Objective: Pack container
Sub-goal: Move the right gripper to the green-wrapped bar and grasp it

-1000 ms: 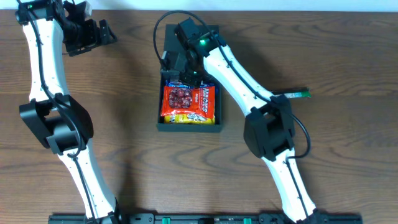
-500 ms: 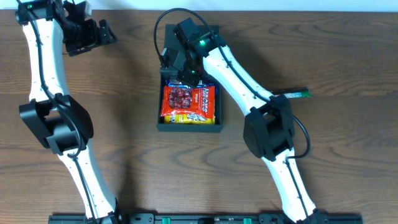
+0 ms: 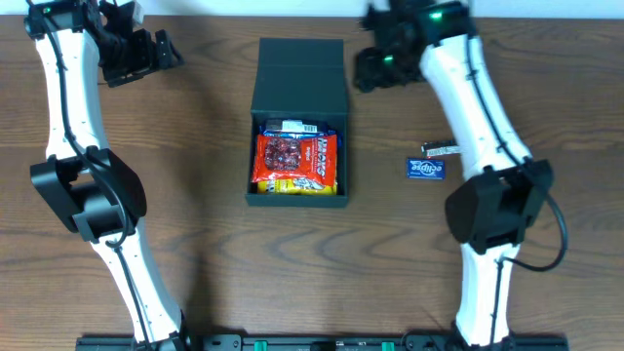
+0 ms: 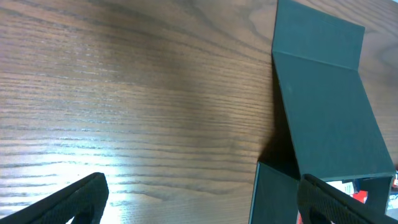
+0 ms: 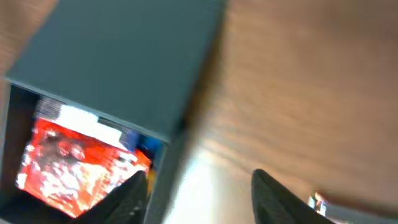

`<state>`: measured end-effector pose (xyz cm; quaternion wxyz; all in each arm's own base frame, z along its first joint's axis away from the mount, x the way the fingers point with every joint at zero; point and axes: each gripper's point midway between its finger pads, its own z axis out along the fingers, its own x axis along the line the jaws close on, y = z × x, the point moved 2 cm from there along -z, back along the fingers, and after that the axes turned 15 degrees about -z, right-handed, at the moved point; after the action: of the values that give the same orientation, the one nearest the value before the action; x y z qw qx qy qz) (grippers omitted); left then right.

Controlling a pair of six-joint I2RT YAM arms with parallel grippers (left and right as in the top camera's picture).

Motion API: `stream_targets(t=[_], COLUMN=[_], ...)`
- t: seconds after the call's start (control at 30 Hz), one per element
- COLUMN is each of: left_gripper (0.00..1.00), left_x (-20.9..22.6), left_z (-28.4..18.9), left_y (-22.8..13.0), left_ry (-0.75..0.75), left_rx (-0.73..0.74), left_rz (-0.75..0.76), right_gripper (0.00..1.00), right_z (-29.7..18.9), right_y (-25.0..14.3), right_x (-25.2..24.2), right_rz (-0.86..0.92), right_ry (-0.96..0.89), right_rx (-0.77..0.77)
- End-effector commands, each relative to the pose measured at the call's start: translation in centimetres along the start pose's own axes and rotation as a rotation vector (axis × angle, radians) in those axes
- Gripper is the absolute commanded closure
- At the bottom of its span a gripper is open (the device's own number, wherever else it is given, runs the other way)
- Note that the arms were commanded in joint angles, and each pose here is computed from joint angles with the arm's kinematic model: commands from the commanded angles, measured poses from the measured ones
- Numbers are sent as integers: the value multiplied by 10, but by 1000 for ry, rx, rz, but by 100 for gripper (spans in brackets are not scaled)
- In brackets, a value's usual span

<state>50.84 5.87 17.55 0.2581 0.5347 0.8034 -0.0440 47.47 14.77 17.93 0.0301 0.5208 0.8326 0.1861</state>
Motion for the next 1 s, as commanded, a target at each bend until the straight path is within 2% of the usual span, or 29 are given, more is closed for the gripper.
stream_targets(t=[0.0, 0.03, 0.07, 0.1, 0.27, 0.33, 0.4, 0.77, 0.97], left_gripper=[3, 3, 3, 3, 3, 3, 3, 3, 3], left_x=[-7, -7, -8, -8, -7, -7, -7, -6, -7], left_z=[-16, -16, -16, -16, -16, -16, -16, -16, -16], left_y=[2, 2, 2, 2, 1, 1, 0, -2, -1], left_ry=[-5, -5, -5, -5, -5, -5, -4, -1, -2], left_rx=[-35, -35, -34, -34, -34, -33, -29, -18, -25], left_rz=[22, 23, 23, 23, 23, 23, 20, 24, 41], right_gripper=[52, 48, 38, 33, 12, 11, 14, 11, 9], right_z=[9, 10, 10, 9, 0, -3, -5, -51, -26], right_y=[-15, -22, -30, -38, -68, -70, -73, -105, -114], right_x=[-7, -10, -14, -19, -50, -59, -66, -95, -91], right_rz=[176, 193, 231, 294, 617, 677, 717, 763, 788], right_ry=[47, 46, 41, 27, -64, -72, -83, -207, -158], right_rx=[69, 97, 129, 161, 257, 253, 254, 281, 305])
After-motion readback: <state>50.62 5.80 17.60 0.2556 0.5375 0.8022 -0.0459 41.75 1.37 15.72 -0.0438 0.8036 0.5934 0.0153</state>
